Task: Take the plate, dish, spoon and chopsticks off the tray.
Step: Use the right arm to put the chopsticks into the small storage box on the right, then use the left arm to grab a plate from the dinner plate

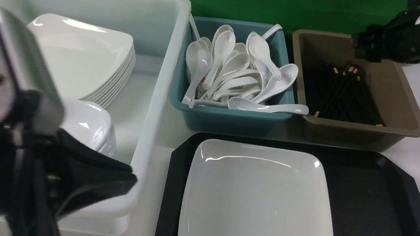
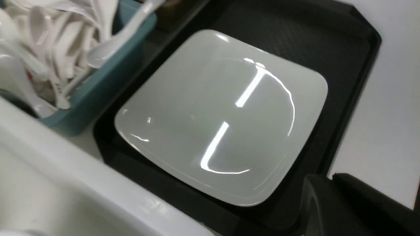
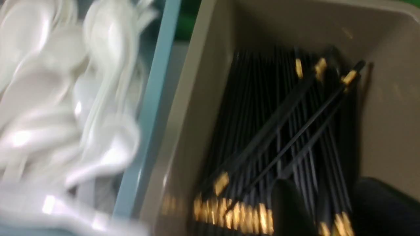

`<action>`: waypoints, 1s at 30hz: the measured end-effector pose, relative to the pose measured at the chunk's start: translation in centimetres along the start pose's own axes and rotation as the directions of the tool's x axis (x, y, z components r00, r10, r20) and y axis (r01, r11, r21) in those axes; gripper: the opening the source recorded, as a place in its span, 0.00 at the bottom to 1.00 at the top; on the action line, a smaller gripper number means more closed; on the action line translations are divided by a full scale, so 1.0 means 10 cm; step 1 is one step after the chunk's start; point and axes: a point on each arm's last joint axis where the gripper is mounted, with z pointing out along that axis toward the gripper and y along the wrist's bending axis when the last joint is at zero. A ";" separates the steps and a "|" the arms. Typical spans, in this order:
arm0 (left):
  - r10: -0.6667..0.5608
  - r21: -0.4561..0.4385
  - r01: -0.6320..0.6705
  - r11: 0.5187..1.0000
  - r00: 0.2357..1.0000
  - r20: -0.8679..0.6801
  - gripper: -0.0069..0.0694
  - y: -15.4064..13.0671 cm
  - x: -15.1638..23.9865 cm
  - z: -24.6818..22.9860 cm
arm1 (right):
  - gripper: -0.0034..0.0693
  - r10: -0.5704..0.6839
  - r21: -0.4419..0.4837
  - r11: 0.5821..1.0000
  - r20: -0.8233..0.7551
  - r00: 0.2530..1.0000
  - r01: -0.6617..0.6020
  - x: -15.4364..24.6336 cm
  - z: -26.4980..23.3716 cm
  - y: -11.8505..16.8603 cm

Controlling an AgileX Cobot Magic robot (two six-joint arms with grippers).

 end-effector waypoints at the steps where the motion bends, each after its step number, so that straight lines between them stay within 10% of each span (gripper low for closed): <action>1: 0.024 0.034 -0.023 0.999 0.999 -0.033 0.11 0.04 0.01 0.15 | 0.29 -0.017 -0.004 1.000 -0.014 1.000 0.017 0.02 -0.16 0.01; 5: 0.162 0.123 -0.147 0.981 0.979 -0.125 0.11 0.01 0.03 0.54 | 0.11 -0.045 -0.017 0.999 -0.058 0.997 0.044 0.30 -0.62 0.07; 13: 0.557 0.291 -0.478 0.829 0.750 -0.357 0.18 -0.27 0.24 1.32 | 0.10 -0.135 -0.118 0.986 -0.116 0.984 0.122 1.34 -1.20 0.47; 22: 0.638 0.334 -0.543 0.770 0.662 -0.394 0.62 -0.23 0.42 1.78 | 0.11 -0.191 -0.225 0.956 0.011 0.982 0.188 1.84 -1.69 0.69; 30: 0.727 0.382 -0.620 0.685 0.557 -0.401 0.72 -0.19 0.55 2.00 | 0.12 -0.189 -0.237 0.950 0.088 0.978 0.204 1.95 -1.88 0.67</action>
